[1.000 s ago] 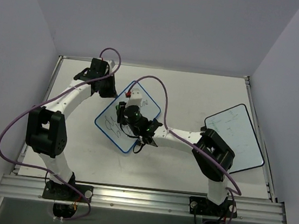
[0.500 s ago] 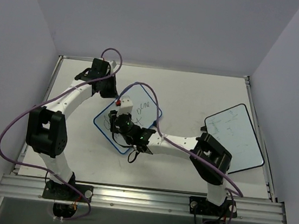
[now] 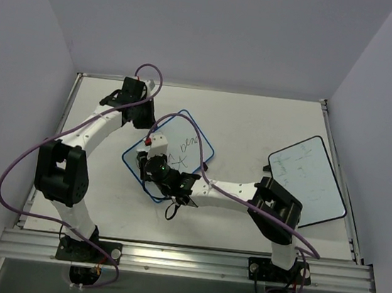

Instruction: Erase the whiteboard

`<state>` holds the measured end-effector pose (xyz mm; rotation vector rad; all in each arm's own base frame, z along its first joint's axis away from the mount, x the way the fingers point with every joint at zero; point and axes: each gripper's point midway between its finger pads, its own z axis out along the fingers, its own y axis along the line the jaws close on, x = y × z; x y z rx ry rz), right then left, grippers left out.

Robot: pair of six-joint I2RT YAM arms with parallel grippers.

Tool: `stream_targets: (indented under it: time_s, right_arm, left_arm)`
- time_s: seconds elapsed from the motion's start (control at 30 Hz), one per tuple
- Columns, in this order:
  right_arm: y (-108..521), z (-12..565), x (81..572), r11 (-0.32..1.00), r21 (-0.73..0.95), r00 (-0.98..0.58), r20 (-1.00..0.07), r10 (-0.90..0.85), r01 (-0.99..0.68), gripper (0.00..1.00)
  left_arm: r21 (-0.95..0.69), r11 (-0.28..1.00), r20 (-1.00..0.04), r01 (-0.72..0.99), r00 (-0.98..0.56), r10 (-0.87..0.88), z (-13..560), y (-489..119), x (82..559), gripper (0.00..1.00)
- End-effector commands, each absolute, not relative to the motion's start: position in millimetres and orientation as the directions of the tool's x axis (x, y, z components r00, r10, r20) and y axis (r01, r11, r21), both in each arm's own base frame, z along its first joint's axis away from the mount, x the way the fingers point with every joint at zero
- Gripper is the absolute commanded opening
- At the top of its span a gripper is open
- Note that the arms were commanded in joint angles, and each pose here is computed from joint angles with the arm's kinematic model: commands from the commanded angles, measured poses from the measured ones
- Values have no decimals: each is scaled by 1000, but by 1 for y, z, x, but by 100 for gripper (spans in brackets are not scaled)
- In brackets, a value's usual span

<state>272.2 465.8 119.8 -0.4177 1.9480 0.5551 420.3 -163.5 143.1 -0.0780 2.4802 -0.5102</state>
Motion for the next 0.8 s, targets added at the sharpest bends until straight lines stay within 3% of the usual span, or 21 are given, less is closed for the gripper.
stream_targets:
  time_s: [0.0,0.4,0.77]
  right_arm:
    - [455,103,267,845,144,-449,-885,-123,-514,0]
    - [415,101,305,900,133,-466,-880,-85,-415,0]
    - [447,112,296,871,100,-432,-891,-136,-482,0]
  left_arm:
    - [-400,911,-557,103,-817,-152,156,-174,413,2]
    - [-397,912,-558,104,-816,-150,156,-174,412,2]
    - [-397,912,-556,107,-818,-146,155,-175,411,2]
